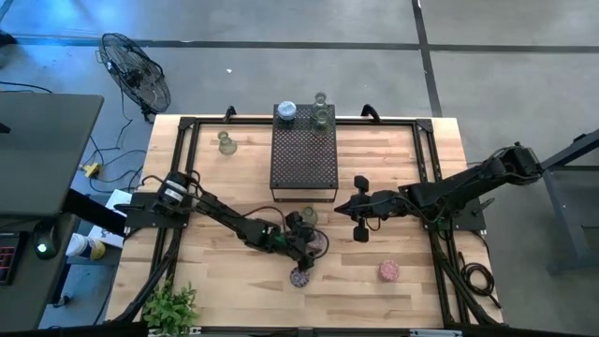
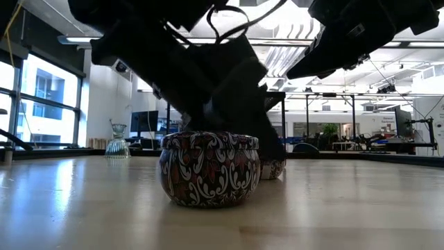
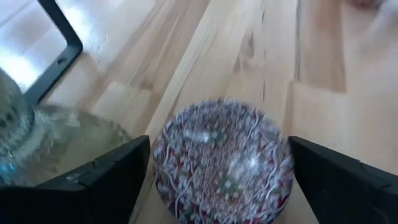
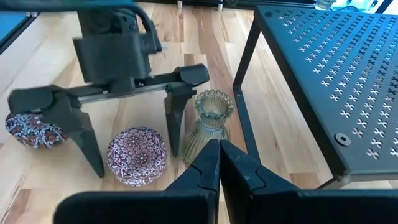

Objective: Pick & Place candle stick holders
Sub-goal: Put the red scented candle on the shelf aligned with the other blue scented candle

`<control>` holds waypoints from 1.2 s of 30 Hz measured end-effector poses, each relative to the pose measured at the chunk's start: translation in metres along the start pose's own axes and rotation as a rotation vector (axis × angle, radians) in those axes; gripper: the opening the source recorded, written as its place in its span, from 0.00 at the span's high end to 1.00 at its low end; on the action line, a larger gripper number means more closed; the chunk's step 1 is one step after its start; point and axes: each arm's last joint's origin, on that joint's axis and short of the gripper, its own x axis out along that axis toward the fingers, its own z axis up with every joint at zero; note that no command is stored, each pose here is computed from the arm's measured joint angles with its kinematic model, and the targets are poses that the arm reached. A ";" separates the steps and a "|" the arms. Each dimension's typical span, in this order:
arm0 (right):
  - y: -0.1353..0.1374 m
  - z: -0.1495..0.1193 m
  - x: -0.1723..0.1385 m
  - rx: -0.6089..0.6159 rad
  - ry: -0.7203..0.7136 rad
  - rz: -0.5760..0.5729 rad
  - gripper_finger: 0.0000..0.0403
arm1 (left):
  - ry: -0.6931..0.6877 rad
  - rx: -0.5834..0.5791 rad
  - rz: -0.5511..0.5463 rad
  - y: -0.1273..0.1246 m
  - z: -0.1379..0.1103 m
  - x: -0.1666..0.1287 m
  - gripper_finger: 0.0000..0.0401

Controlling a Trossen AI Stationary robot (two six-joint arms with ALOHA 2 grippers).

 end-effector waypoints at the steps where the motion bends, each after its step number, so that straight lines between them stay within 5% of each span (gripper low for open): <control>1: 0.000 0.000 0.000 0.000 0.000 0.000 1.00 | 0.008 0.006 0.005 0.000 -0.002 0.000 0.11; 8: 0.000 0.000 0.000 0.000 -0.002 -0.002 1.00 | 0.012 0.014 -0.006 0.000 -0.003 0.002 0.29; 18: 0.000 0.000 0.000 0.000 -0.003 -0.001 1.00 | 0.033 0.037 -0.093 -0.009 -0.001 -0.008 0.26; 29: 0.000 0.000 0.000 0.000 -0.001 0.001 1.00 | 0.003 0.077 -0.238 -0.045 0.025 -0.100 0.27; 36: 0.000 0.000 0.000 0.000 -0.002 0.002 1.00 | -0.021 0.014 -0.001 -0.011 0.052 -0.157 0.28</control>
